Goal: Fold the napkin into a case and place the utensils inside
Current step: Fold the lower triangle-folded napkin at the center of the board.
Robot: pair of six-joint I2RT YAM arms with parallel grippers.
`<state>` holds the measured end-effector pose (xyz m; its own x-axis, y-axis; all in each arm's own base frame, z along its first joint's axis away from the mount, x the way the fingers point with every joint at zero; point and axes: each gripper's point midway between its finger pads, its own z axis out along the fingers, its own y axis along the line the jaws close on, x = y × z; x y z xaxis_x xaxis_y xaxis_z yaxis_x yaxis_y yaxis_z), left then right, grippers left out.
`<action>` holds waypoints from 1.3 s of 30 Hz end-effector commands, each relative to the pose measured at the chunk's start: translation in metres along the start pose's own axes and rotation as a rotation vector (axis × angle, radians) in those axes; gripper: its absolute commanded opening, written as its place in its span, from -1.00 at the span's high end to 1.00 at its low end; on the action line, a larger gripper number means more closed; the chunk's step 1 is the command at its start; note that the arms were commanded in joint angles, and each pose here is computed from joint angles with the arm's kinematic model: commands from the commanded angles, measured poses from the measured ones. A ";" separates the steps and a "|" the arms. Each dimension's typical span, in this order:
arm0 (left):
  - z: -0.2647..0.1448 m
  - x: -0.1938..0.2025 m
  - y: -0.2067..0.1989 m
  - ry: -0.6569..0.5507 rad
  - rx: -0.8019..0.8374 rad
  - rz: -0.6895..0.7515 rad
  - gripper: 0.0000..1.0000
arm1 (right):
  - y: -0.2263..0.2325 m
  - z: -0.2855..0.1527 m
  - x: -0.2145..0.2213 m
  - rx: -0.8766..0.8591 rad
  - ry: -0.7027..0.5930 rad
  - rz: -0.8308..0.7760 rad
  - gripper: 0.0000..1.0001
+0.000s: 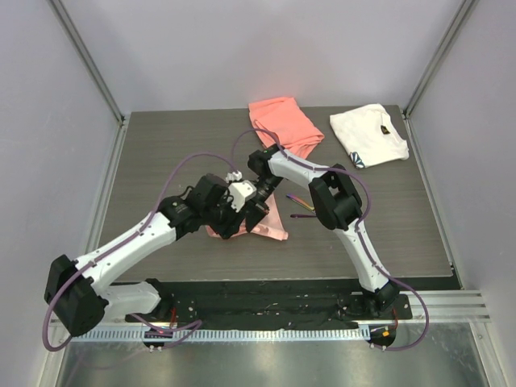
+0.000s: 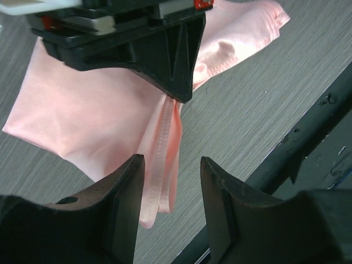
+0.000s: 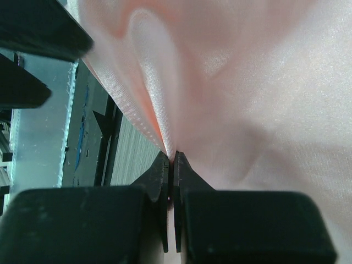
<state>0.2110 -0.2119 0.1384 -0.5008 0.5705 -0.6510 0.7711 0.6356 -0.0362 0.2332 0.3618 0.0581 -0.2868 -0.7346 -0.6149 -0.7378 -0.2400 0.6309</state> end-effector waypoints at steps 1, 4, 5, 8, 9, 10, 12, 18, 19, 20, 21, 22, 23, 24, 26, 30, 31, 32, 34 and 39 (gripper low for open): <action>0.009 0.002 -0.001 0.040 -0.019 0.073 0.02 | 0.006 -0.001 -0.014 -0.013 -0.027 -0.035 0.97; 0.015 0.010 -0.003 0.080 -0.033 0.093 0.02 | 0.005 -0.002 -0.014 -0.012 -0.029 -0.034 0.98; 0.016 0.012 -0.003 0.088 -0.036 0.093 0.02 | 0.004 -0.001 -0.014 -0.012 -0.029 -0.032 0.97; 0.019 0.022 0.003 0.129 -0.097 0.096 0.03 | 0.005 -0.002 -0.015 -0.009 -0.029 -0.036 0.96; 0.020 0.026 0.007 0.140 -0.131 0.103 0.02 | 0.006 -0.002 -0.015 -0.011 -0.030 -0.034 0.94; 0.020 0.028 0.013 0.150 -0.170 0.103 0.03 | 0.006 -0.001 -0.014 -0.014 -0.029 -0.032 0.92; 0.019 0.027 0.026 0.165 -0.254 0.113 0.04 | 0.006 -0.001 -0.014 -0.015 -0.031 -0.032 0.92; 0.012 0.010 0.025 0.080 -0.314 0.153 0.08 | 0.006 -0.001 -0.014 -0.011 -0.028 -0.034 0.92; 0.011 0.009 0.027 0.083 -0.329 0.155 0.10 | 0.006 -0.001 -0.012 -0.008 -0.022 -0.031 0.92; 0.008 0.008 0.029 0.084 -0.352 0.167 0.12 | 0.005 -0.001 -0.011 -0.010 -0.023 -0.027 0.91; 0.005 0.004 0.026 0.064 -0.348 0.171 0.12 | 0.005 -0.001 -0.010 -0.009 -0.022 -0.025 0.92; 0.003 0.001 0.024 0.045 -0.343 0.179 0.10 | 0.005 0.000 -0.010 -0.012 -0.021 -0.025 0.92; 0.004 0.004 0.024 0.046 -0.342 0.183 0.09 | 0.004 0.000 -0.010 -0.011 -0.022 -0.021 0.91; 0.005 0.006 0.024 0.055 -0.337 0.197 0.08 | 0.005 0.000 -0.011 -0.011 -0.022 -0.026 0.92; 0.008 0.013 0.025 0.090 -0.340 0.192 0.09 | 0.005 -0.001 -0.011 -0.009 -0.023 -0.025 0.90; 0.018 0.029 0.020 0.156 -0.313 0.172 0.09 | 0.007 -0.002 -0.013 -0.009 -0.031 -0.033 0.86; 0.021 0.032 0.020 0.174 -0.313 0.172 0.09 | 0.006 -0.002 -0.014 -0.007 -0.033 -0.035 0.85; 0.022 0.032 0.021 0.179 -0.313 0.173 0.10 | 0.007 -0.002 -0.015 -0.007 -0.034 -0.040 0.85; 0.021 0.034 0.024 0.186 -0.332 0.173 0.17 | 0.007 -0.003 -0.016 -0.002 -0.034 -0.041 0.83; 0.015 0.031 0.028 0.162 -0.351 0.154 0.63 | 0.005 -0.002 -0.016 0.017 -0.037 -0.027 0.74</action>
<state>0.2184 -0.1876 0.0960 -0.4633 0.7547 -0.4645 0.7070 0.6308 0.3197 0.2342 0.3645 0.0580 -0.2953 -0.7302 -0.6162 -0.7378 -0.2355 0.6326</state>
